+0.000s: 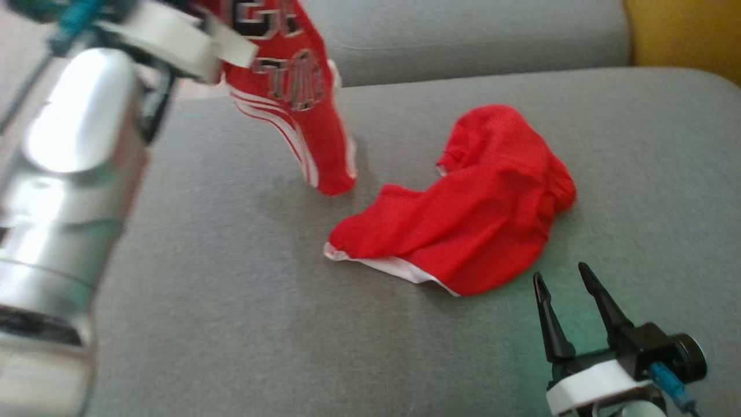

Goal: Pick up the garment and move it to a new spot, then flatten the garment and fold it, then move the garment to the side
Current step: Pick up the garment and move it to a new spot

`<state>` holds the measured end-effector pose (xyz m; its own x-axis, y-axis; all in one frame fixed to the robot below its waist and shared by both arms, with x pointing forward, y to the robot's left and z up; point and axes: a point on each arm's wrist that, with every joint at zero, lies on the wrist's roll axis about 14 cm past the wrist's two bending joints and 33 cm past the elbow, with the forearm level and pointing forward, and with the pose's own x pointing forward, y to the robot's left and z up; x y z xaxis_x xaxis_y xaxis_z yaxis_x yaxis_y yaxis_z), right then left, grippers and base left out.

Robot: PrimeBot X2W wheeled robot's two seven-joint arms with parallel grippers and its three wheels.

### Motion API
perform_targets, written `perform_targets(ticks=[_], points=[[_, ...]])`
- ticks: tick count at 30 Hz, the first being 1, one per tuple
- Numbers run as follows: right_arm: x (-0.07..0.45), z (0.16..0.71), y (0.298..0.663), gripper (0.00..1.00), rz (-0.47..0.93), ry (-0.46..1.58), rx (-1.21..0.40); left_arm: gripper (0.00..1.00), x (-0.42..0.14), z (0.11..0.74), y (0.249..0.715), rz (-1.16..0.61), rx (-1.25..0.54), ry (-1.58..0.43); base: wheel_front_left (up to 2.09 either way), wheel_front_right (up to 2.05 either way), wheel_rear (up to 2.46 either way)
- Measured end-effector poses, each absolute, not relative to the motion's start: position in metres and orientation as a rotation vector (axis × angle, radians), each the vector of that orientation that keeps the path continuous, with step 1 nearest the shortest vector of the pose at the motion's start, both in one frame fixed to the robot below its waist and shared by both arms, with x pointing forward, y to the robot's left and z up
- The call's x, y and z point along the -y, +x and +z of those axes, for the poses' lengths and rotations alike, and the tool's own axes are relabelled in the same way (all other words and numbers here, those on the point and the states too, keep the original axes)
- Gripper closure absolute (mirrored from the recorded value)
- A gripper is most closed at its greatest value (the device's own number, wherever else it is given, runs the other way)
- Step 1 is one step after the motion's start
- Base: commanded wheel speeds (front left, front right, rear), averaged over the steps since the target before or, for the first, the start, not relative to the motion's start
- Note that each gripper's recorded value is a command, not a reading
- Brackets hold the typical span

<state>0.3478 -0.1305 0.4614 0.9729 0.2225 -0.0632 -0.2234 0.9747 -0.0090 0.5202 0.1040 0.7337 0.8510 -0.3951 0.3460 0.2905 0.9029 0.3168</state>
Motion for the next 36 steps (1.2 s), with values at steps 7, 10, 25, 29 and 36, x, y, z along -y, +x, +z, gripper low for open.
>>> perform_targets(ticks=[7, 10, 25, 29, 36], points=[[0.107, 0.46, 0.351, 0.0, 0.303, -0.03, -0.063, 1.0, -0.215, 0.746, 0.507, -0.105, 0.388, 0.31, 0.0, 0.0, 0.0], [0.092, 0.459, 0.356, 0.0, 0.353, -0.04, -0.065, 1.0, -0.258, 0.747, 0.495, -0.004, 0.374, 0.333, 0.0, 0.0, 0.0], [0.041, 0.432, 0.388, 0.0, 0.531, -0.053, -0.12, 0.0, -0.361, 0.528, 0.436, 0.274, -0.163, 0.117, 0.0, 0.0, 0.0], [0.045, 0.429, 0.391, 0.0, 0.523, -0.058, -0.126, 0.0, -0.356, 0.486, 0.421, 0.303, -0.231, 0.049, 0.0, 0.0, 0.0], [0.055, 0.448, 0.384, 0.0, 0.484, -0.066, -0.081, 0.0, -0.32, 0.534, 0.427, 0.242, -0.018, 0.011, 0.0, 0.0, 0.0]])
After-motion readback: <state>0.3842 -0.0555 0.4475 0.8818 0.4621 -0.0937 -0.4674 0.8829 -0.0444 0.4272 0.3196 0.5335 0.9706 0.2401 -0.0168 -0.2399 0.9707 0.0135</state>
